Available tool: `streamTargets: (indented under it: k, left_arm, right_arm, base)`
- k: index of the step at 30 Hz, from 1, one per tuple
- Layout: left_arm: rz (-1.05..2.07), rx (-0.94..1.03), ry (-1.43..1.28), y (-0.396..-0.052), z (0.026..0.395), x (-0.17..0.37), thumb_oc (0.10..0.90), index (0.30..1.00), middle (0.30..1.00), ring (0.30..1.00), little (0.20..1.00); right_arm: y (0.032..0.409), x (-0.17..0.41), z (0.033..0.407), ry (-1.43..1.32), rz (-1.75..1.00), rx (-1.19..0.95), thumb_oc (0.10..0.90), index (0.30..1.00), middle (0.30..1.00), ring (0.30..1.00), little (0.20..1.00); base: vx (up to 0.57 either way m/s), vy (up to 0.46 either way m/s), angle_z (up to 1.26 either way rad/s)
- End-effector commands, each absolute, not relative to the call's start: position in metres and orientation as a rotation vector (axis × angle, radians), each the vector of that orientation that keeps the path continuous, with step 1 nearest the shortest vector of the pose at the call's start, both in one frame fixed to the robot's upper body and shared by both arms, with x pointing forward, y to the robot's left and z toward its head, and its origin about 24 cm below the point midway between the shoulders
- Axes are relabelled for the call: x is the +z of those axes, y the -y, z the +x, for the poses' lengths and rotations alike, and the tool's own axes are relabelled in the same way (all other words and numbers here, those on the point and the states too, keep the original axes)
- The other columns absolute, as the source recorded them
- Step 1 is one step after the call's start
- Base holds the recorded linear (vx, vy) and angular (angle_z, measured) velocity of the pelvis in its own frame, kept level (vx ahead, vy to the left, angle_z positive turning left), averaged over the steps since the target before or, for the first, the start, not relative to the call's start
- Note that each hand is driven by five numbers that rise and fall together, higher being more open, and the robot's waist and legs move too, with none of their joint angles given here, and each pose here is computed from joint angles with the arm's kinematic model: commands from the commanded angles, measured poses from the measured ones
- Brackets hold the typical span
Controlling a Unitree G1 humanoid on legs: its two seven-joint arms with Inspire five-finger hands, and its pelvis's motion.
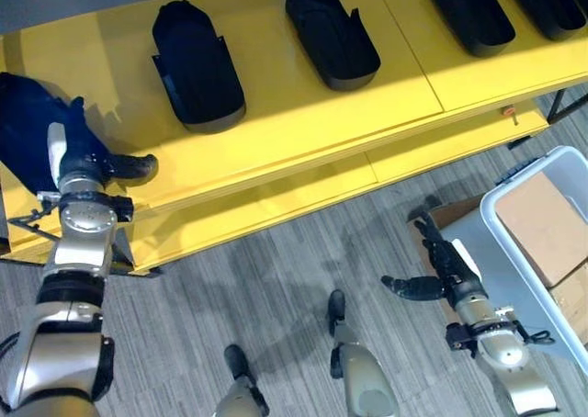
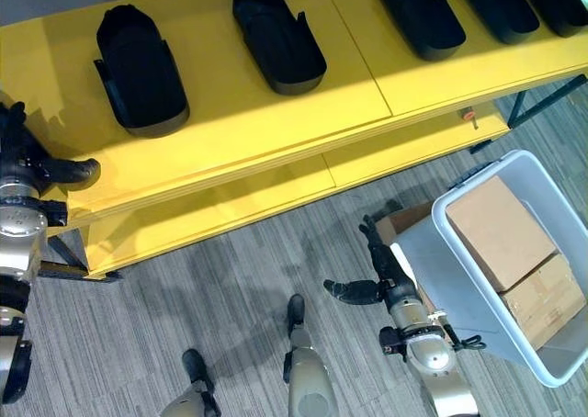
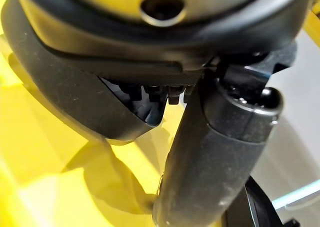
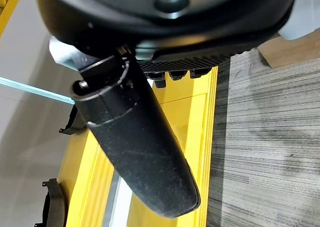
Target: Move parts from the plastic box to the shelf.
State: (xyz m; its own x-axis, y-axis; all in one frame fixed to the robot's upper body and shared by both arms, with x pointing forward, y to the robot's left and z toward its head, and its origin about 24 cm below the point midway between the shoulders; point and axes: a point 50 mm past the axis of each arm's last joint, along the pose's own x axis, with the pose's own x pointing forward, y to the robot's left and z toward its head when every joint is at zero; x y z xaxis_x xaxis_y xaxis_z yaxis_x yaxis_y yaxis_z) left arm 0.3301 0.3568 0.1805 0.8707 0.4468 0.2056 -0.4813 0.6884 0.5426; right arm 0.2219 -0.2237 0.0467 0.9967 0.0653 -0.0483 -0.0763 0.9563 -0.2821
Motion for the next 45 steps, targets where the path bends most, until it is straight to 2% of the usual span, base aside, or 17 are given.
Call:
streamTargets:
  k: [1,16,26,32,37,45]
  left_arm:
    - [0.730,0.470,0.080,-0.366,0.324,0.198,0.900,1.000,1.000,1.000,1.000]
    - [0.999,0.426,0.056,-0.380,0.305,0.210,0.900,1.000,1.000,1.000,1.000]
    - [1.216,0.408,0.105,-0.372,0.303,0.223,0.900,1.000,1.000,1.000,1.000]
    - [1.217,0.408,0.104,-0.372,0.303,0.223,0.900,1.000,1.000,1.000,1.000]
    - [1.429,0.370,0.074,-0.374,0.299,0.224,0.900,1.000,1.000,1.000,1.000]
    - [1.545,0.389,0.055,-0.381,0.293,0.228,0.900,1.000,1.000,1.000,1.000]
  right_arm:
    - [0.238,0.093,0.233,0.198,-0.274,-0.003,0.900,1.000,1.000,1.000,1.000]
    - [0.244,0.092,0.231,0.194,-0.303,0.007,0.900,1.000,1.000,1.000,1.000]
    - [0.247,0.096,0.230,0.217,-0.325,0.007,0.900,1.000,1.000,1.000,1.000]
    - [0.247,0.096,0.230,0.216,-0.325,0.007,0.900,1.000,1.000,1.000,1.000]
    - [0.248,0.101,0.229,0.248,-0.343,0.017,0.900,1.000,1.000,1.000,1.000]
    - [0.247,0.104,0.230,0.265,-0.358,0.025,0.900,1.000,1.000,1.000,1.000]
  base:
    - [0.00,0.000,0.00]
    - [0.00,0.000,0.00]
    - [-0.02,0.002,0.02]
    - [0.03,0.006,0.00]
    - [-0.03,-0.002,0.00]
    - [0.01,0.004,0.00]
